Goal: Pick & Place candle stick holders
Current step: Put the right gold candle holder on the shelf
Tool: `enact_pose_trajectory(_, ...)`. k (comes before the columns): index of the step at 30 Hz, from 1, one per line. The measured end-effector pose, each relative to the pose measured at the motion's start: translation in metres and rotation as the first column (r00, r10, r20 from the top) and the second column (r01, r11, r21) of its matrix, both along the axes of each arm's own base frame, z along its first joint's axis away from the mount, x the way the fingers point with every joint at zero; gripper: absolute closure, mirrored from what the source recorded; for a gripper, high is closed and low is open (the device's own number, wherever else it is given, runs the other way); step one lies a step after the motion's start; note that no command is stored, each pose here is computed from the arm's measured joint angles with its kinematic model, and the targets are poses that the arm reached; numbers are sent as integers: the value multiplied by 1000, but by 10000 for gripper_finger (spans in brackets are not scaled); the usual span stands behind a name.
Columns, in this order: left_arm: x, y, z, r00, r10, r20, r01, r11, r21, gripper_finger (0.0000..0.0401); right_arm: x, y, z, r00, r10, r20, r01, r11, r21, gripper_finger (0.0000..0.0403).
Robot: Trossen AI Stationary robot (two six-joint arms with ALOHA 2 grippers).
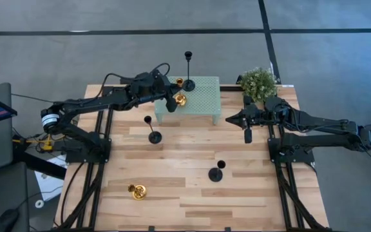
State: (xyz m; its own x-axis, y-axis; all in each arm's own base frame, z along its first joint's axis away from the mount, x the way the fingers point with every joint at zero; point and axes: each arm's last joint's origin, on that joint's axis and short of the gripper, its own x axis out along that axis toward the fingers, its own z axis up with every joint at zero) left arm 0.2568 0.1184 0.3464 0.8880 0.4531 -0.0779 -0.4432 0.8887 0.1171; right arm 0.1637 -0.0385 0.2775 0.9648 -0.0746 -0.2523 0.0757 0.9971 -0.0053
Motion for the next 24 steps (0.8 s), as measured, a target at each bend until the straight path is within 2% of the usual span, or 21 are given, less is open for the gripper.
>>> enact_pose_trajectory(24,12,6,-12,1000,10,-12,-11,1000,-17,364,0,0,-1,1000,-1,-11,1,1000,3,402)
